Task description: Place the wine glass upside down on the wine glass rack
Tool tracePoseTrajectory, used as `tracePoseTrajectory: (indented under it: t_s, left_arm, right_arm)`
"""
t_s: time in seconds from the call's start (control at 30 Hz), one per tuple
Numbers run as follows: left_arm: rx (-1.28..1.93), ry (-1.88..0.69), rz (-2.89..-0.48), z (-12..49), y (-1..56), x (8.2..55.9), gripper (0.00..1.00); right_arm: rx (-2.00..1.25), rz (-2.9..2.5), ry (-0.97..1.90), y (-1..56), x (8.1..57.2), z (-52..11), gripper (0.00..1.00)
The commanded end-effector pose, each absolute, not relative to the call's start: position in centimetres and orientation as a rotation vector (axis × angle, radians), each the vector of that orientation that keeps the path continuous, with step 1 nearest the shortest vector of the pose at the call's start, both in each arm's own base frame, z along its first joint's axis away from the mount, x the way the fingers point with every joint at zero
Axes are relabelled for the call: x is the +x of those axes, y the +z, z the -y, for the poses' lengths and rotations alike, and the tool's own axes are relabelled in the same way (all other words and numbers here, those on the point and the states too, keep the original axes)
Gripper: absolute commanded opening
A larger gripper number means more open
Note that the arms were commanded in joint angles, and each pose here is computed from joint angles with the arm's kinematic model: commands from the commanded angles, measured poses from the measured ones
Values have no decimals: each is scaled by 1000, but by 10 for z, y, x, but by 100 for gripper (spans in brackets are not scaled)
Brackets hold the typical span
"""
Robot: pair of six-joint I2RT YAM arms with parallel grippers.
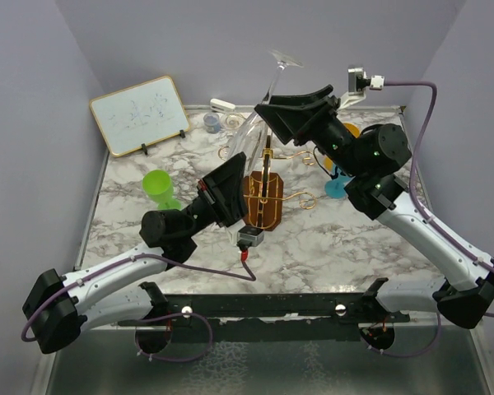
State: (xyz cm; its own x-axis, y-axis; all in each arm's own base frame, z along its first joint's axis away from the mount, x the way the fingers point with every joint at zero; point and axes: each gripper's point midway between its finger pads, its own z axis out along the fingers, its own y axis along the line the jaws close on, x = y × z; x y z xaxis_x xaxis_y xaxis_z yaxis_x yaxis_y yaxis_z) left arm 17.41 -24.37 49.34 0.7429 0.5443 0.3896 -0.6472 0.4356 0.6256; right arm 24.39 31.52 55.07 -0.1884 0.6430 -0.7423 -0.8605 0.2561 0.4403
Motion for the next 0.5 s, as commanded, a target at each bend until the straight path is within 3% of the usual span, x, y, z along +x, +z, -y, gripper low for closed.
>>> tracePoseTrajectory:
  t_s: [0.0, 0.07, 0.17, 0.23, 0.47]
  left_arm:
    - [759, 803, 201, 238, 510, 158, 0]
    - [763, 806, 201, 240, 510, 159, 0]
    - [773, 810, 195, 241, 508, 161, 0]
    - [782, 812, 184, 243, 506, 164, 0]
    - [793, 817, 163, 245, 500, 169, 0]
  right_arm:
    - [-161, -1049, 1361, 564, 246, -297, 55]
    - [-142, -1041, 1358, 564, 248, -294, 44]
    - [-122, -1033, 1356, 565, 248, -291, 17]
    - [-123, -1032, 1358, 565, 247, -291, 4]
    - [-136, -1054, 1362, 558, 247, -294, 1]
